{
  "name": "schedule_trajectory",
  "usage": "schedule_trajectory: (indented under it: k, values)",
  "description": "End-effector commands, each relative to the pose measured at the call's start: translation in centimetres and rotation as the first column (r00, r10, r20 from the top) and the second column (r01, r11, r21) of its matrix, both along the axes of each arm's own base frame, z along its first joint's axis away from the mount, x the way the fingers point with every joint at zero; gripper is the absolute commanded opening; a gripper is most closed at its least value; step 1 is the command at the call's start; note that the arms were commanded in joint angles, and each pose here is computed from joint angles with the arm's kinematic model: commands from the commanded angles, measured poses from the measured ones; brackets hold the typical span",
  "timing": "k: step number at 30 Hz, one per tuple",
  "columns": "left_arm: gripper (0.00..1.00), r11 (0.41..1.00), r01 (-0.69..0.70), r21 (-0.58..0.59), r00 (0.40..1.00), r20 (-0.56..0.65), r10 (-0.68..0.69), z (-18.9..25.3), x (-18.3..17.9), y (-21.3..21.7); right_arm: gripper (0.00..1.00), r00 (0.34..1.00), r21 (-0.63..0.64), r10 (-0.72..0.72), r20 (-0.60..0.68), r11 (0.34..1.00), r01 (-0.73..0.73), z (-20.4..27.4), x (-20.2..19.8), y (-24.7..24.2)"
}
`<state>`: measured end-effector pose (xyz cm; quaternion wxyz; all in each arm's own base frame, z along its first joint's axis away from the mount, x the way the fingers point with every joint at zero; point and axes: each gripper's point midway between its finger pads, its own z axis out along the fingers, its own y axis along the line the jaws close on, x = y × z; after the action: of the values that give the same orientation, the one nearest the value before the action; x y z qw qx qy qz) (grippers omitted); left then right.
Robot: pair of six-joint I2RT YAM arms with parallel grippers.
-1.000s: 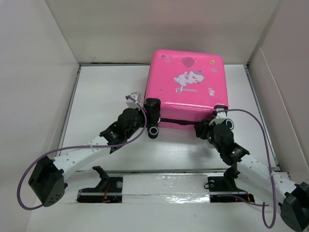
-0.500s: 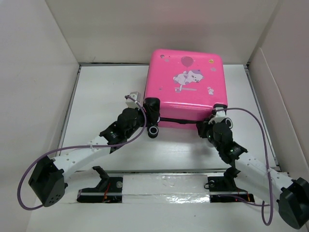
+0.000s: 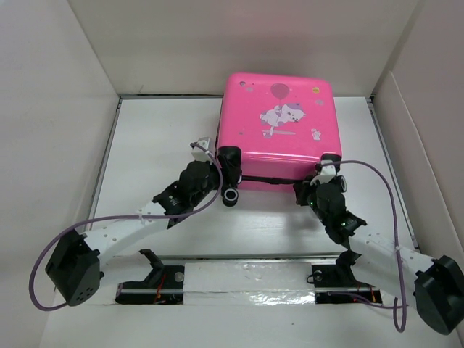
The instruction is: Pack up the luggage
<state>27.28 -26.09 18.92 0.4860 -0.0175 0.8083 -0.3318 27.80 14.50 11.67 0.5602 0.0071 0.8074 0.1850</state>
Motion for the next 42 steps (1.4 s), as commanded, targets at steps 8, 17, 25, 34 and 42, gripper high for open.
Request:
schedule_trajectory:
  k: [8,17,25,34,42]
  values:
    - [0.0,0.873,0.423,-0.245,0.897,0.247,-0.365,13.2,-3.5,-10.5,0.0,0.925,0.168,0.331,0.187,0.917,-0.362,7.1,-3.4,14.4]
    - [0.0,0.766,0.557,-0.319,0.827,0.289,-0.482,17.0,-6.5,-11.4,0.0,0.813,0.287,0.497,0.302,0.766,-0.575,10.5,-5.1,21.8]
    - [0.0,0.695,0.601,-0.394,0.799,0.29,-0.527,17.4,-8.8,-10.6,0.0,0.699,0.494,0.528,0.481,0.496,-0.714,14.0,-6.9,28.8]
    - [0.0,0.697,0.56,-0.448,0.829,0.302,-0.471,16.6,-8.8,-9.4,0.0,0.695,0.658,0.465,0.548,0.273,-0.702,15.4,-7.0,31.2]
    - [0.21,0.891,0.316,-0.327,0.935,0.265,-0.234,14.9,-5.5,-5.0,0.56,0.819,0.688,0.452,0.354,0.467,-0.555,8.2,-6.8,26.4]
